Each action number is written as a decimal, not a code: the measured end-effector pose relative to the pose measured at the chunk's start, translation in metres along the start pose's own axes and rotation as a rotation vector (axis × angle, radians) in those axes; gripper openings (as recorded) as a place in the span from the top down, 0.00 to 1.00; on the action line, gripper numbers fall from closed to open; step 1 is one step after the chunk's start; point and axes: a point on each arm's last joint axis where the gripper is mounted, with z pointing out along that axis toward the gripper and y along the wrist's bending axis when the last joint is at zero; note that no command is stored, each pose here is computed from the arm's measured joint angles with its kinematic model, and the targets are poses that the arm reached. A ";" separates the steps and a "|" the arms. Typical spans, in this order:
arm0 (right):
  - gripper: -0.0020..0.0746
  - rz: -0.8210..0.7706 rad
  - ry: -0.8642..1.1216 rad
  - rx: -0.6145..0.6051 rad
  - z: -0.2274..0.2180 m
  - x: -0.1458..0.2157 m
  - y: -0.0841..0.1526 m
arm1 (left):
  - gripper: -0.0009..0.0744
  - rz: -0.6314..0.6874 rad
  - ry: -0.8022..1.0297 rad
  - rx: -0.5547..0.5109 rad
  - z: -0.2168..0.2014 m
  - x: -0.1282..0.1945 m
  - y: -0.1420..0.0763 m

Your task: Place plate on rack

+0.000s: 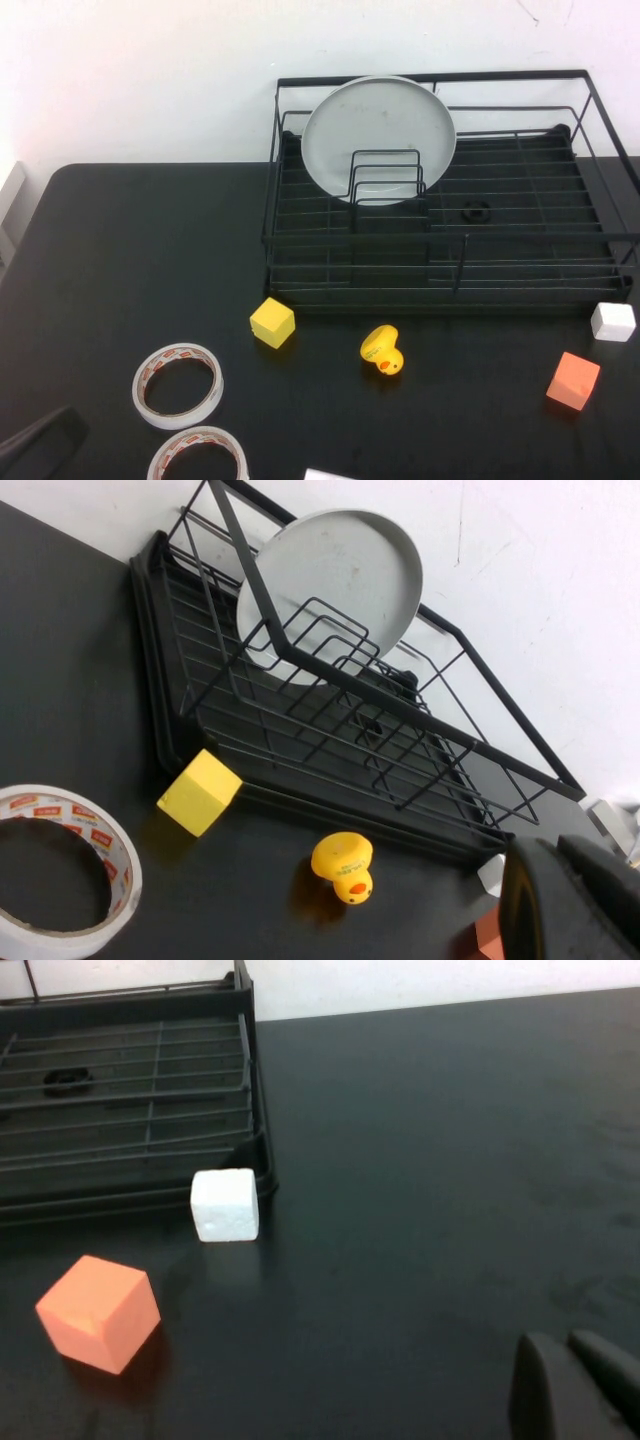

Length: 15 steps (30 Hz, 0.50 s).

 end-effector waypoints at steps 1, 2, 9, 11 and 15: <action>0.96 -0.002 0.000 0.001 0.000 0.000 0.000 | 0.99 0.000 -0.002 -0.003 0.000 0.000 0.000; 0.96 -0.002 0.000 0.001 0.000 0.000 0.000 | 0.99 0.000 -0.002 -0.003 0.000 0.000 0.000; 0.96 -0.002 0.001 0.001 0.000 0.000 0.000 | 0.99 0.000 0.018 0.028 0.000 0.002 -0.003; 0.96 -0.002 0.001 0.001 0.000 0.000 0.000 | 0.99 0.000 0.038 0.059 0.000 0.003 -0.005; 0.96 -0.002 0.001 0.001 0.000 0.000 0.000 | 0.99 0.024 0.111 0.179 -0.002 0.010 -0.016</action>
